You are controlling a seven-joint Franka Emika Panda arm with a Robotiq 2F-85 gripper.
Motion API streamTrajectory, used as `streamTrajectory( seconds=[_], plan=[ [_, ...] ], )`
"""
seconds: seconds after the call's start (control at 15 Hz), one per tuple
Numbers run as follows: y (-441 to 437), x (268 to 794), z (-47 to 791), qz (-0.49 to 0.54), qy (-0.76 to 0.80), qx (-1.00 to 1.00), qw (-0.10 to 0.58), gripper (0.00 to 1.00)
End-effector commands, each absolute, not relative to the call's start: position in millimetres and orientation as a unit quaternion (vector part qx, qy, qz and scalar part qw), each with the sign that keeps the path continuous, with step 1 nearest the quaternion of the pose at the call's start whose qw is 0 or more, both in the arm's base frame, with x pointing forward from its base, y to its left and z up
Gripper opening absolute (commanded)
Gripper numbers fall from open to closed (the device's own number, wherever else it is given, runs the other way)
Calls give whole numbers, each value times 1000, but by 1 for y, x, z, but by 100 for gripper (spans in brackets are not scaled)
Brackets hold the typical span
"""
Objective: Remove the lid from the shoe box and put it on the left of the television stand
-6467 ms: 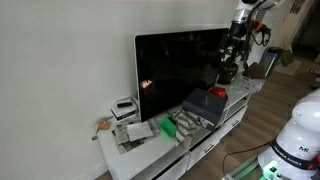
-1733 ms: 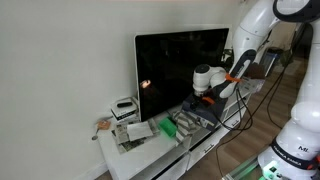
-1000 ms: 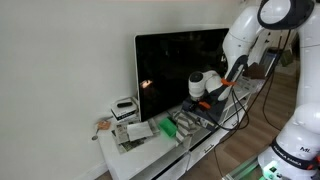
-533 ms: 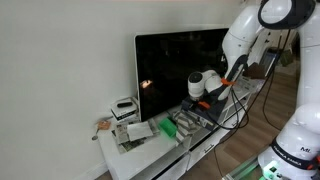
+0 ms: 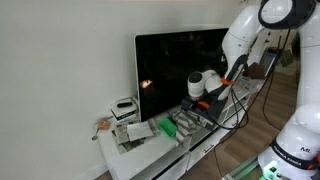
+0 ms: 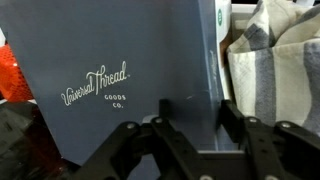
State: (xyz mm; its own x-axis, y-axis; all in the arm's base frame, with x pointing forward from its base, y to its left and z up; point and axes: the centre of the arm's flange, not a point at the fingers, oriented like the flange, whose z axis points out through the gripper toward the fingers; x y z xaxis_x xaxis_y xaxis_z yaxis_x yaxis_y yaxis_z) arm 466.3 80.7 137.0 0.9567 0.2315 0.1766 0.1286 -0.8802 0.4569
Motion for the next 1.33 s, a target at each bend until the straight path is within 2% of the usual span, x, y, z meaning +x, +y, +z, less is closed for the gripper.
streamTrajectory(
  seconds=[0.0,0.53,1.27],
  plan=[
    [84,459,150,128,95,959,232,51],
    [93,454,168,135,104,958,230,52],
    [91,447,197,146,101,957,230,40]
  ],
)
